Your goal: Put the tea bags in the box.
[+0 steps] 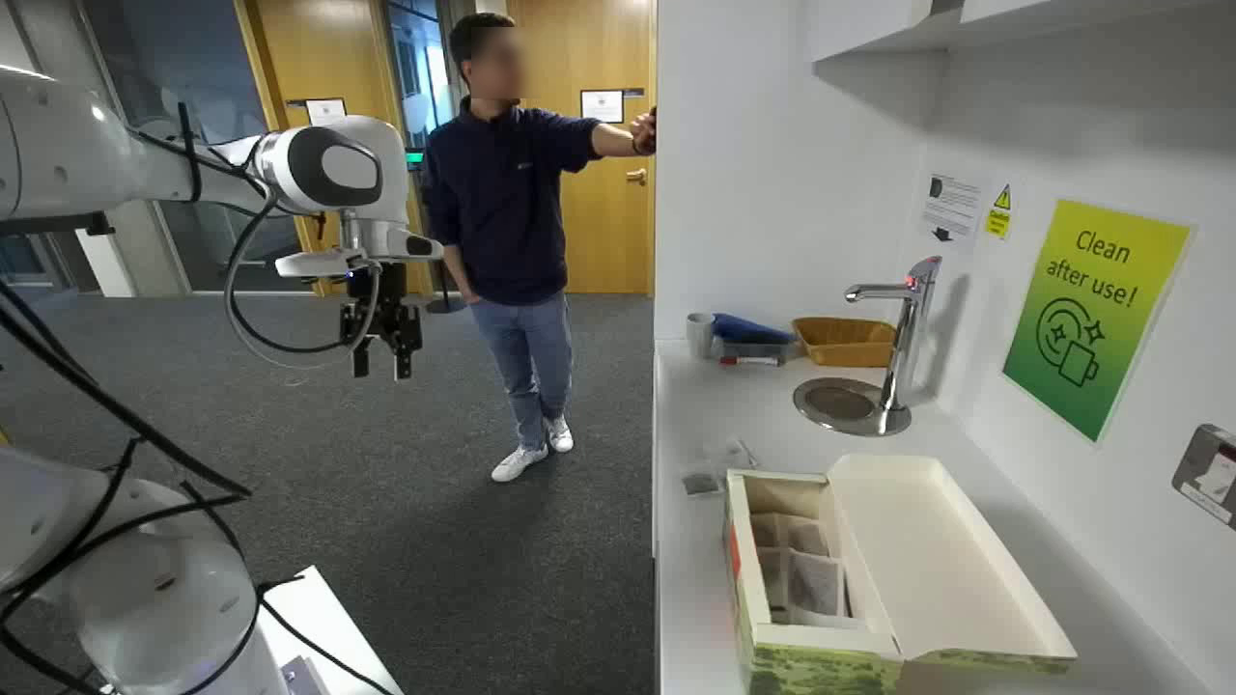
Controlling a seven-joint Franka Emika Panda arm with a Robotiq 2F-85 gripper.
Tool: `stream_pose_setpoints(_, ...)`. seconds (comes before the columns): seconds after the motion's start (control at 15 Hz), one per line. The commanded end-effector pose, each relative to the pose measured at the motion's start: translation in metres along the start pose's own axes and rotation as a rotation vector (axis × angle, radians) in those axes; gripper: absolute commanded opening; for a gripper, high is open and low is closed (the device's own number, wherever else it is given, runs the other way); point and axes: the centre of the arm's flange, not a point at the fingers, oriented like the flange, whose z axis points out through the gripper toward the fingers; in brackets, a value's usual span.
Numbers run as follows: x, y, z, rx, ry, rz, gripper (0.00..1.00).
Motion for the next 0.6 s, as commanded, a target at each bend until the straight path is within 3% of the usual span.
stream_pose_setpoints(0.0, 0.000, 0.000, 0.000, 0.000, 0.000, 0.000, 1.00)
stream_pose_setpoints(0.2, 0.006, -0.001, 0.001, -0.017, 0.006, 0.014, 1.00)
stream_pose_setpoints(0.53, 0.057, 0.018, 0.006, -0.059, 0.094, 0.158, 1.00)
